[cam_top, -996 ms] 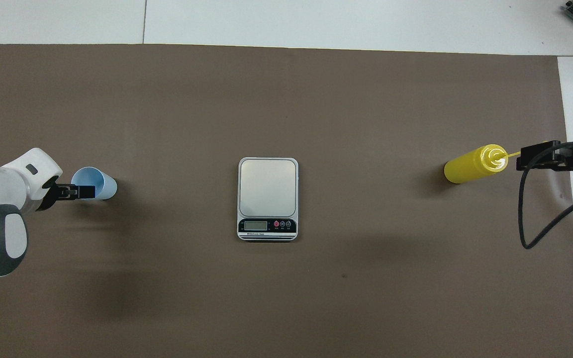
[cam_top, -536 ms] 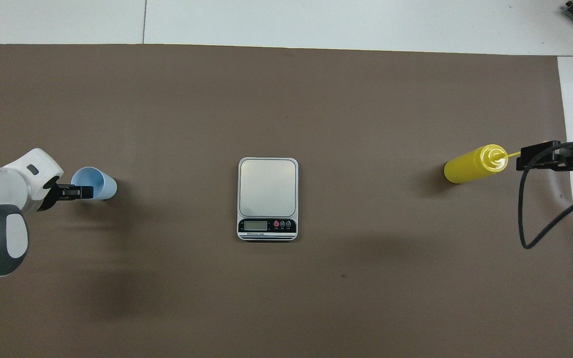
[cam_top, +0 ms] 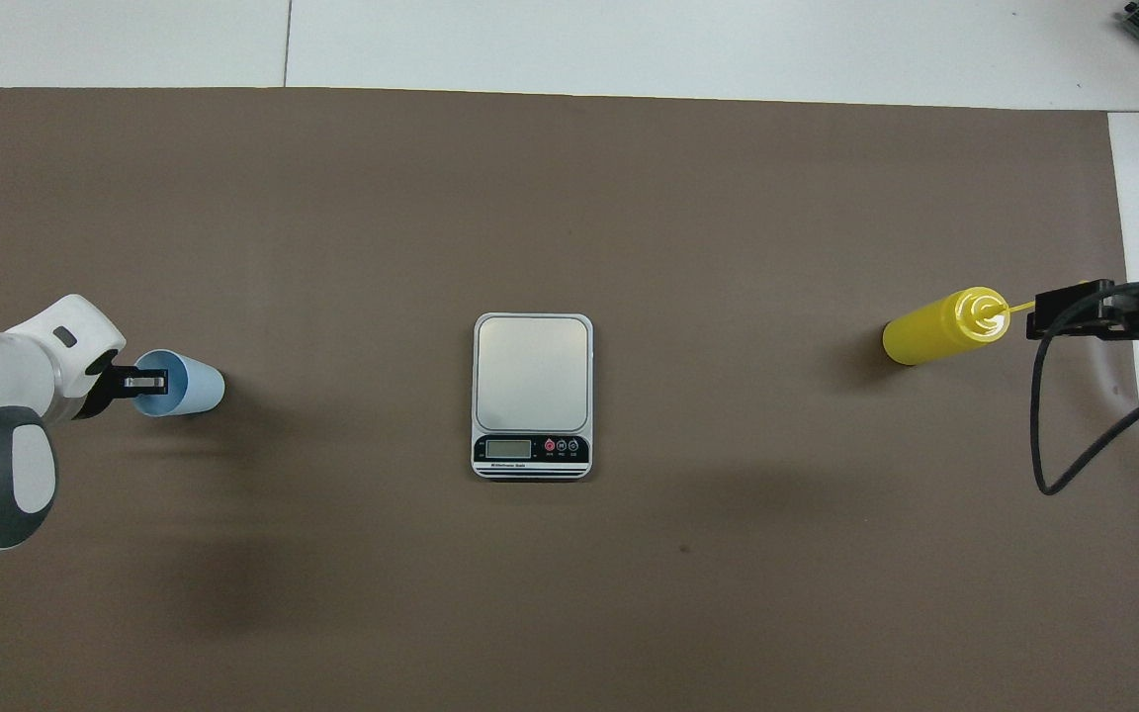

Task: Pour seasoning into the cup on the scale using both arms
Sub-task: 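Reach the left gripper to the light-blue cup and grasp it, then lift the blue cup with the left gripper and carry it over the scale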

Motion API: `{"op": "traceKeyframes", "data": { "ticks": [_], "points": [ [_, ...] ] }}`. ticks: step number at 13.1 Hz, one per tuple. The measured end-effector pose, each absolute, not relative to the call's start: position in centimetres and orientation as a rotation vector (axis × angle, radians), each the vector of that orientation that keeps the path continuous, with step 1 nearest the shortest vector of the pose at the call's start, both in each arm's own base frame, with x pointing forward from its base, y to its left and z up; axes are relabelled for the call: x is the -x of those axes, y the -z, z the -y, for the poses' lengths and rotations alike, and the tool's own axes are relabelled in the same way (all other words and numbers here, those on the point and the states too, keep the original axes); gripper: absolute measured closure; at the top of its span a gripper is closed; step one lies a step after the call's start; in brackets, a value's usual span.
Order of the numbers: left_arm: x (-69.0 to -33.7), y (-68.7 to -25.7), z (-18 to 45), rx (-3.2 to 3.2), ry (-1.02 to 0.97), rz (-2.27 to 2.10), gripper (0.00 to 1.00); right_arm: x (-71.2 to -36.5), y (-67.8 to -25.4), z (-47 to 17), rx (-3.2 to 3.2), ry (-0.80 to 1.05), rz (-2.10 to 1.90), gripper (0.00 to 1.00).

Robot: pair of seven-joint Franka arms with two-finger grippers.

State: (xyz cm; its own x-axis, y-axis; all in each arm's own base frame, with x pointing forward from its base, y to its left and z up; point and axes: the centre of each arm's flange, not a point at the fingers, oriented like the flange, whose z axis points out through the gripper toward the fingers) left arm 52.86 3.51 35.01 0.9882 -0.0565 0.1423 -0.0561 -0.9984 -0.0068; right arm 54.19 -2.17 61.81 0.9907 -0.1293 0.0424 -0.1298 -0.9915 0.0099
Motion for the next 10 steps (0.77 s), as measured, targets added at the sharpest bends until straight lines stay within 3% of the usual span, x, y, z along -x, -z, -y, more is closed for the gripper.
{"op": "traceKeyframes", "data": {
  "ticks": [4,10],
  "points": [
    [-55.4,-38.5,-2.8,3.144,0.158,-0.018,0.95,-54.2,-61.8,2.2,-3.122,-0.065,0.203,0.0],
    [-57.1,-41.6,8.5,3.175,0.205,0.36,0.95,-54.2,-61.8,2.2,-3.122,-0.065,0.203,0.0]
  ]
}}
